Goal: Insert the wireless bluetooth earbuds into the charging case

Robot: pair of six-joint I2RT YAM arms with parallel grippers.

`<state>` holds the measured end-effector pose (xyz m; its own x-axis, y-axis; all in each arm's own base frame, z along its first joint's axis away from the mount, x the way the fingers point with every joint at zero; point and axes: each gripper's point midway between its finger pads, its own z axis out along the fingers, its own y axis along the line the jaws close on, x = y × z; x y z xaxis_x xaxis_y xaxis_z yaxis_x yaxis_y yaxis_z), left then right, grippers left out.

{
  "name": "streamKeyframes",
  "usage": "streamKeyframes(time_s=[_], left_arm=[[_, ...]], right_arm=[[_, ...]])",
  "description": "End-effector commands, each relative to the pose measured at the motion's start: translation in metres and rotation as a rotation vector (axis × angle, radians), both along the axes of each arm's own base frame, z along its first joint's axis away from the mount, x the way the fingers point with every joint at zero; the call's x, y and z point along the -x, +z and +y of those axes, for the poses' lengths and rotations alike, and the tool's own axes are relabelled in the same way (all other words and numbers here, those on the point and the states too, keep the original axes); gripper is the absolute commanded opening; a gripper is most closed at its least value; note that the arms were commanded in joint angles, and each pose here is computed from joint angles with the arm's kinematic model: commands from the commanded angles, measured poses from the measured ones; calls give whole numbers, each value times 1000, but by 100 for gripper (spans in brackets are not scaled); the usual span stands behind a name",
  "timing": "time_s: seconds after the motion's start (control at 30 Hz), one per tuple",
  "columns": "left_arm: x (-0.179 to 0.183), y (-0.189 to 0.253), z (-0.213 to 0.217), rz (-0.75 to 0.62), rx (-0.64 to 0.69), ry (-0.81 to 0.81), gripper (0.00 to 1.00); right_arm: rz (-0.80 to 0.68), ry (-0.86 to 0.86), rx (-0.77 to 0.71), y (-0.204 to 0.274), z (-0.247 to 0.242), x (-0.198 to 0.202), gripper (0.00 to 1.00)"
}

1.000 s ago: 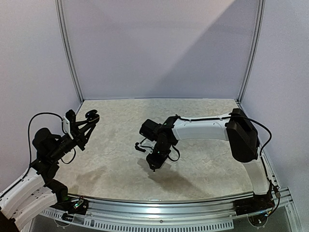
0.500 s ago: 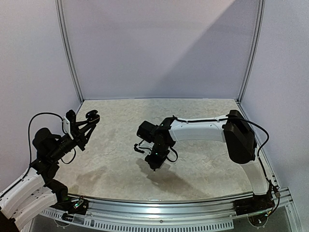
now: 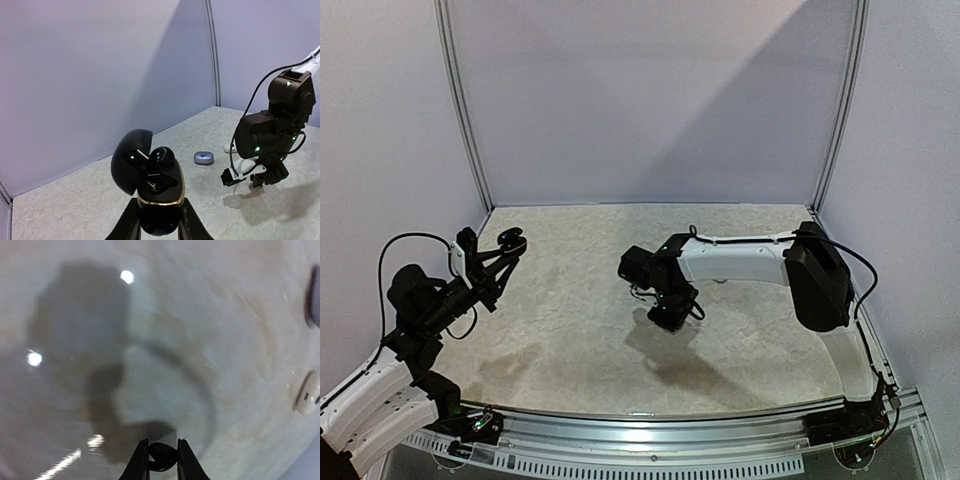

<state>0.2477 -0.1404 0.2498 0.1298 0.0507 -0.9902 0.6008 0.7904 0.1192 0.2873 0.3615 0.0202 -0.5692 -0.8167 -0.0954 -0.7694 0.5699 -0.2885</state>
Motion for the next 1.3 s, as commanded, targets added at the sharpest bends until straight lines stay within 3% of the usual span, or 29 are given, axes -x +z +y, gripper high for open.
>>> streamKeyframes(time_s=[0.0, 0.13, 0.27, 0.43, 0.63, 1.1, 1.27], left_arm=[[-1, -10, 2, 20, -13, 7, 0], [0, -10, 2, 17, -13, 4, 0], [0, -10, 2, 18, -14, 6, 0], [-1, -10, 2, 21, -15, 5, 0], [-2, -12, 2, 26, -17, 7, 0], [-3, -15, 2, 34, -21, 5, 0], [-3, -16, 1, 39, -21, 2, 0]], right_arm=[[-100, -95, 373, -10, -96, -29, 3], [-117, -125, 414, -11, -109, -36, 4], [-36, -132, 416, -34, -104, -26, 8], [60, -176, 299, -48, -83, -14, 23], [112, -211, 220, -55, -67, -9, 30], [134, -235, 89, -39, -39, -12, 32], [130, -138, -18, -12, -25, -23, 37]])
